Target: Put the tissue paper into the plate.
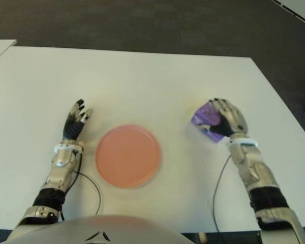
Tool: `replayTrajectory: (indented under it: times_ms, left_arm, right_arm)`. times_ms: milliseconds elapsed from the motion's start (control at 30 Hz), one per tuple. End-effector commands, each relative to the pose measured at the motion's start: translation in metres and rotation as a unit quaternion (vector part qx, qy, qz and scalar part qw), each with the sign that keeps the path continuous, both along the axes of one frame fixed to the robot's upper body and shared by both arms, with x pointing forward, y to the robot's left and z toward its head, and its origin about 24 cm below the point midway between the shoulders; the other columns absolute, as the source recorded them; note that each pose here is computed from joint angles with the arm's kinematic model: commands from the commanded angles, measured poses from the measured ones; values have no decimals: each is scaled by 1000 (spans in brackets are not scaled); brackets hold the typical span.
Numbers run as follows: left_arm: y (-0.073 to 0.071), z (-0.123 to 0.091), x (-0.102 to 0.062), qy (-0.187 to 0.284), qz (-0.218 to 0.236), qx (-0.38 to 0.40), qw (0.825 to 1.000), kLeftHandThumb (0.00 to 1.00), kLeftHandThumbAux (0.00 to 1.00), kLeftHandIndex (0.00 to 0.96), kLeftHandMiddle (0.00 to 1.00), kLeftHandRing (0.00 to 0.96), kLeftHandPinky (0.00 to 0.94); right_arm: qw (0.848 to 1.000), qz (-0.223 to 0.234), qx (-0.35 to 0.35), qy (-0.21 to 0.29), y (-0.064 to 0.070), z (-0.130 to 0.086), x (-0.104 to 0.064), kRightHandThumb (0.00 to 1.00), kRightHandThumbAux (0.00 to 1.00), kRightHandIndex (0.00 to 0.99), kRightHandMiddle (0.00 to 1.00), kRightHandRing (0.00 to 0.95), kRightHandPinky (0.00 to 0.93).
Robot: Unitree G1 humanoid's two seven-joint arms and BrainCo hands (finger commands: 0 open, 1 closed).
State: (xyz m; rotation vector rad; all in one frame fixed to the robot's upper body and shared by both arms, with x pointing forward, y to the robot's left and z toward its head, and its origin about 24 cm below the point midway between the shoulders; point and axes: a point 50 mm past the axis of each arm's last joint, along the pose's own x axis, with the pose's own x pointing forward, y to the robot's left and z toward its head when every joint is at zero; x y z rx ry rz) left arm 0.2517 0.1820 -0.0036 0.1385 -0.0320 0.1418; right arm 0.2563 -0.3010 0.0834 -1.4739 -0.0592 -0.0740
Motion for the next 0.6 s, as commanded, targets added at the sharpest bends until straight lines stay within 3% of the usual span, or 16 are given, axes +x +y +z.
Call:
replayTrajectory:
  times_ms: [33,333,600]
  left_arm:
    - [1,-3,-2,8,1,3,1000,0,491,0,0,0,0]
    - [2,-4,-3,8,-5,10,1000,0,483,0,0,0,0]
    - [1,-4,-4,6,-13,10,1000,0,480,0,0,0,0]
  right_arm:
    - [1000,-3,-3,-22,0,9,-8,0,505,0,0,0,0]
    - [999,-19,-14,-46,0,17,-13,13,510,0,0,0,0]
    - [999,-26,-12,-35,5,17,-20,24,501,0,0,0,0]
